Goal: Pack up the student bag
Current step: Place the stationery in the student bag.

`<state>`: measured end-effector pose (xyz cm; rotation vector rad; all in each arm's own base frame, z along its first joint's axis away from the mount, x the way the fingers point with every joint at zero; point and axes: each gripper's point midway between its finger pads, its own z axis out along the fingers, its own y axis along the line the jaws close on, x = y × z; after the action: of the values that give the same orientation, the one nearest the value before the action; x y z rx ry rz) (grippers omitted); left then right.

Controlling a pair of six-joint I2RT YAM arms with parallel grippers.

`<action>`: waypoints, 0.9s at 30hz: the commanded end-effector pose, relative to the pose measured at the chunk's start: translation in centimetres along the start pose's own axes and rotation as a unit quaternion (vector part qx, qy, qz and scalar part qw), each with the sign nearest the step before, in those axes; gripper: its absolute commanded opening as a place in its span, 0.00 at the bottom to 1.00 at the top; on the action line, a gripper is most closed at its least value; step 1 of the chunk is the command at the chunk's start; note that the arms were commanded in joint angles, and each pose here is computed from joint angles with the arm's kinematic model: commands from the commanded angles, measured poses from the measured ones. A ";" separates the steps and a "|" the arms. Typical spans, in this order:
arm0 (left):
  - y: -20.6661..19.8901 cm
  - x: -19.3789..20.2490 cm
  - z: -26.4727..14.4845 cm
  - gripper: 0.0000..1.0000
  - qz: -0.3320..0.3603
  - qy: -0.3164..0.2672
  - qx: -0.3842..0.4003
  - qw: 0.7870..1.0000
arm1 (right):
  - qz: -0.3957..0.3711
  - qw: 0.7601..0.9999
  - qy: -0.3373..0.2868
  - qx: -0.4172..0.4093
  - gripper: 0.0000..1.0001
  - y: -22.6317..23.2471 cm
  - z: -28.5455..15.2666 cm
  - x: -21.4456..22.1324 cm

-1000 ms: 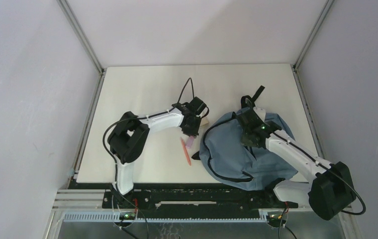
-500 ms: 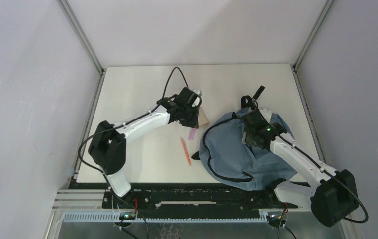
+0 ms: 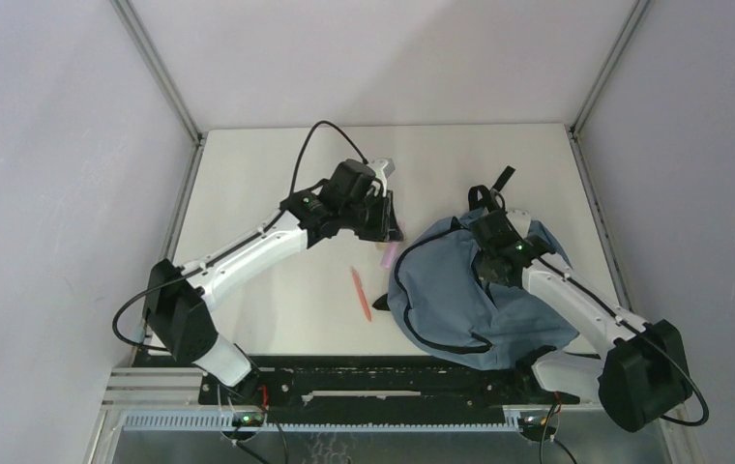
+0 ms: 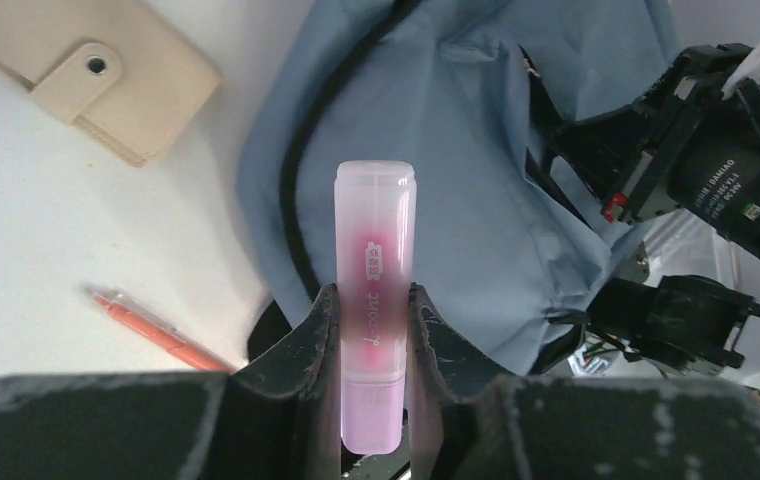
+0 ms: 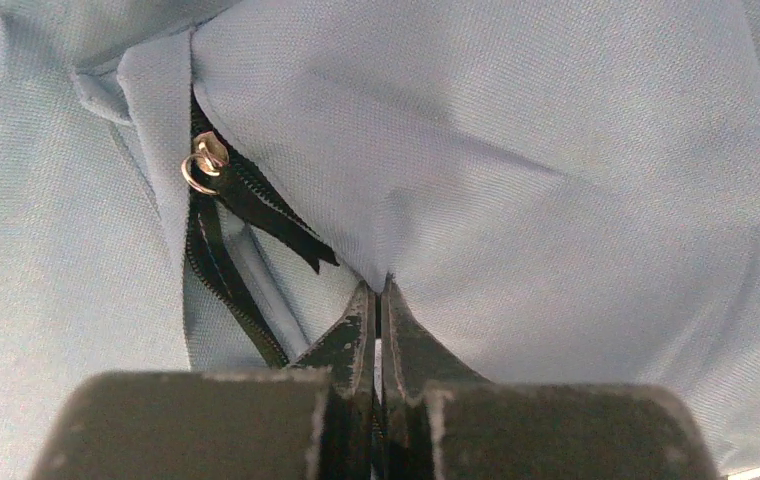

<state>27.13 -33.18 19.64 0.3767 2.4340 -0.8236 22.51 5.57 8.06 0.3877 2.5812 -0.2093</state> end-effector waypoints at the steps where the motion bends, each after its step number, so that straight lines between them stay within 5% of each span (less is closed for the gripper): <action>1: -2.6 -0.7 -2.0 0.07 0.001 -0.023 0.034 0.999 | 0.033 0.998 -0.046 -0.011 0.00 -0.5 -1.3 -1.8; 8: -5.6 -0.4 -1.8 0.07 0.001 -0.011 0.083 0.996 | 0.052 0.992 -0.084 -0.081 0.00 0.1 -4.3 -3.0; 18: -13.4 1.4 1.5 0.07 -0.042 0.025 0.190 0.981 | 0.018 0.985 -0.028 -0.168 0.00 3.3 -6.4 -2.3; 27: -14.7 2.7 6.5 0.06 -0.109 0.061 0.198 0.972 | 0.017 0.977 -0.036 -0.211 0.00 3.5 -9.1 -3.2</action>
<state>20.17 -45.60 16.50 0.3838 2.5588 -1.2696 21.53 9.20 13.83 0.3006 2.5351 0.2128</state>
